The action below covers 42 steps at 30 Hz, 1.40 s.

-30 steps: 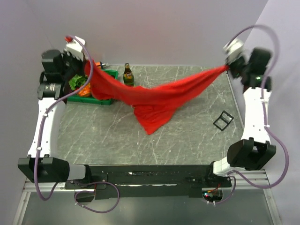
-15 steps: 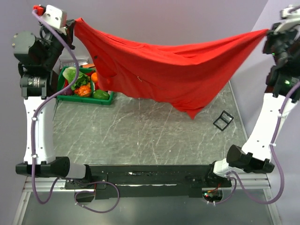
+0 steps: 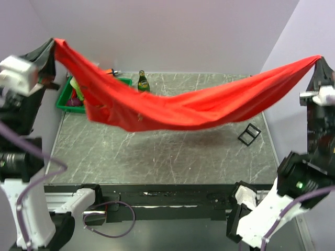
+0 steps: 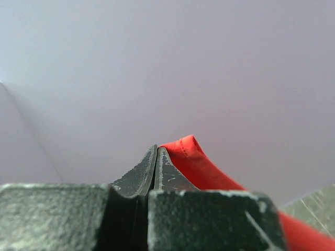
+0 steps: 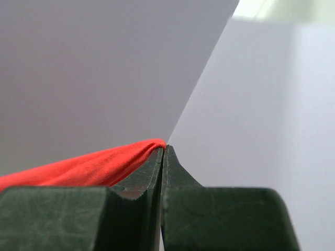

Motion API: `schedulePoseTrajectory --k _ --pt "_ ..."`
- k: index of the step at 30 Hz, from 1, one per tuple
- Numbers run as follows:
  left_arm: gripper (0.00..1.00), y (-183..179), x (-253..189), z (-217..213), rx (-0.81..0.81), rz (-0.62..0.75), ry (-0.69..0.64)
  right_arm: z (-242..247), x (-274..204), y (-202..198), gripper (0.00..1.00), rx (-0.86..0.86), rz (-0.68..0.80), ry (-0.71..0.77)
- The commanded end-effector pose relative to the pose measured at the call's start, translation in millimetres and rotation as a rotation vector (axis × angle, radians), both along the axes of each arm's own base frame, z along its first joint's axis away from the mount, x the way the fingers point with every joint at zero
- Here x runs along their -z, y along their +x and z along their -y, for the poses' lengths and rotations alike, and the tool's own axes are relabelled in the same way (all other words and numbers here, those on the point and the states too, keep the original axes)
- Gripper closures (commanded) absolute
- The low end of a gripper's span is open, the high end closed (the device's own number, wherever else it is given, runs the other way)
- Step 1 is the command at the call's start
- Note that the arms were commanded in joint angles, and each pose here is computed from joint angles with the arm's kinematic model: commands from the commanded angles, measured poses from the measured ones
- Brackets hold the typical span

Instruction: Remove the brooch from the garment

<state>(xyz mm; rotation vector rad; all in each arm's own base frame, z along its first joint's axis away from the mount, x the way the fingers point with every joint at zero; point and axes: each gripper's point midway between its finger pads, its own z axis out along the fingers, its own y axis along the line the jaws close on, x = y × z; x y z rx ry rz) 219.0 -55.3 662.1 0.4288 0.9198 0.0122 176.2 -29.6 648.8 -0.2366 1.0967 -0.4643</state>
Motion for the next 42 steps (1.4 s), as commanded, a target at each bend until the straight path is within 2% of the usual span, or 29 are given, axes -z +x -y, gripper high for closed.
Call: schedulePoseTrajectory --k 1,5,11,12,16,18,20,21,23,25,26,27,28,29,31,32,38,40,41,42 --pt "0.99 -22.4 -13.7 -8.0 -0.043 0.071 -0.002 -1.3 -29.8 -7.1 1.0 0.003 0.086 -0.002" --pt "0.99 -16.1 -5.5 -10.0 -0.057 0.048 0.004 4.9 -29.9 5.6 1.0 -0.011 0.073 0.007" --pt "0.99 40.6 44.4 -20.5 -0.1 -0.112 0.008 41.1 22.7 63.2 1.0 -0.018 -0.079 0.052" --pt "0.99 59.6 66.8 -20.0 -0.085 -0.181 -0.002 44.7 36.0 73.9 1.0 -0.034 -0.113 0.053" --pt "0.99 100.4 133.0 -8.6 0.013 -0.376 -0.033 61.2 121.2 130.4 1.0 -0.089 -0.3 0.13" --pt "0.99 128.5 182.3 -6.5 0.041 -0.505 -0.075 56.4 168.1 161.9 1.0 -0.105 -0.39 0.125" --pt "0.99 147.7 211.2 -6.4 0.049 -0.569 -0.078 39.1 206.2 191.4 1.0 -0.152 -0.471 0.108" --pt "0.99 165.2 240.3 -7.5 0.044 -0.633 -0.068 39.3 228.4 205.5 1.0 -0.148 -0.5 0.101" --pt "0.99 184.9 263.0 -12.2 0.019 -0.673 -0.055 39.4 269.1 237.2 1.0 -0.143 -0.587 0.122" --pt "0.99 209.7 294.5 -16.5 0.004 -0.744 -0.027 34.2 288.9 262.1 1.0 -0.14 -0.636 0.12" --pt "0.99 215.6 303.8 -15.6 0.01 -0.77 -0.018 36.5 320.6 284.0 1.0 -0.136 -0.709 0.136" --pt "0.99 228.2 318.2 -17.1 0.009 -0.805 -0.012 31.0 321.6 296.5 1.0 -0.142 -0.718 0.127" --pt "0.99 233.9 325.8 -16.7 0.011 -0.821 -0.008 30.8 329.7 307.5 1.0 -0.135 -0.738 0.127" --pt "0.99 239.5 333.0 -18.1 0.002 -0.839 -0.009 35.9 359.4 326.3 1.0 -0.105 -0.8 0.137" --pt "0.99 253.9 347.7 -19.5 -0.012 -0.87 -0.001 32.6 361.2 350.1 1.0 -0.085 -0.793 0.104" --pt "0.99 258.6 349.6 -20.5 -0.022 -0.867 0.003 39.0 384.6 364.7 1.0 -0.038 -0.828 0.094" --pt "0.99 293.2 364.6 -31.2 -0.093 -0.873 0.011 49.2 422.0 424.3 1.0 0.062 -0.831 0.002" --pt "0.93 300.8 372.6 -29.6 -0.094 -0.888 0.019 56.9 437.0 434.8 0.97 0.113 -0.846 -0.033" --pt "0.85 302.4 373.9 -27.2 -0.088 -0.89 0.024 55.8 445.3 437.9 0.87 0.117 -0.866 -0.029" --pt "0.7 304.2 375.9 -25.4 -0.088 -0.892 0.029 60.5 436.3 442.7 0.76 0.141 -0.852 -0.02"
